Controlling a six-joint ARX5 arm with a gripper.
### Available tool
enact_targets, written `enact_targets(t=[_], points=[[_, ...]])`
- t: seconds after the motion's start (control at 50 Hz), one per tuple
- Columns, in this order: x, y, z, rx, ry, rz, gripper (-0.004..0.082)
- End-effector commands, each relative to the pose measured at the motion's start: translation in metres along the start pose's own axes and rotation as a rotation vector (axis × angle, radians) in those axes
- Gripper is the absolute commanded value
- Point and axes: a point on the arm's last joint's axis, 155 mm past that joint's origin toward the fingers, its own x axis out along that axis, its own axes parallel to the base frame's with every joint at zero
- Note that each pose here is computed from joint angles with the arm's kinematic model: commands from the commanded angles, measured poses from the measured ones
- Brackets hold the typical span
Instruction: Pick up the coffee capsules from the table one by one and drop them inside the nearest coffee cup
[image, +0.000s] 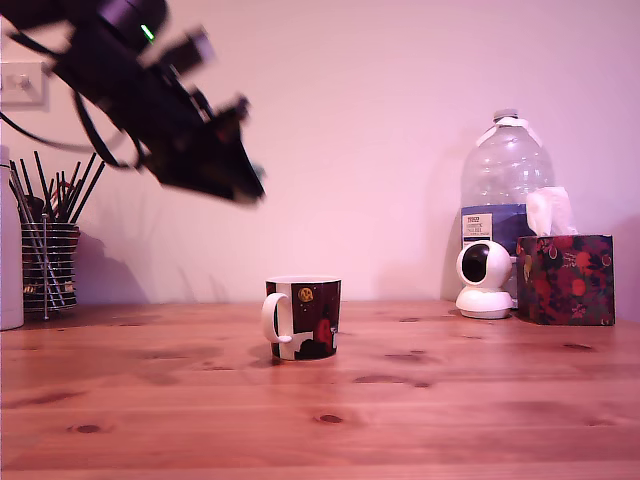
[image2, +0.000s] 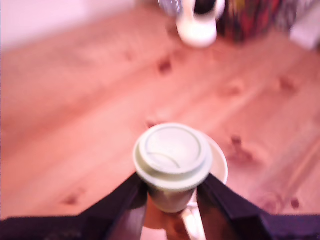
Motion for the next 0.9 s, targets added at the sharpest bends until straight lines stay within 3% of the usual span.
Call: enact_targets(t=[0.0, 0.18, 0.46, 0.66, 0.88], points=[[0.011, -0.003, 0.001, 0.018, 0.016, -0.01, 0.0148], [0.035, -0.008, 0.0, 0.029, 0.058, -0.025, 0.0148], [0.07, -0.014, -0.02, 0.025, 0.136, -0.045, 0.0148], [0.08, -0.018, -0.035, 0.022, 0.175, -0.052, 0.0148], [0.081, -0.018, -0.037, 0.021, 0.179, -0.051, 0.0148]])
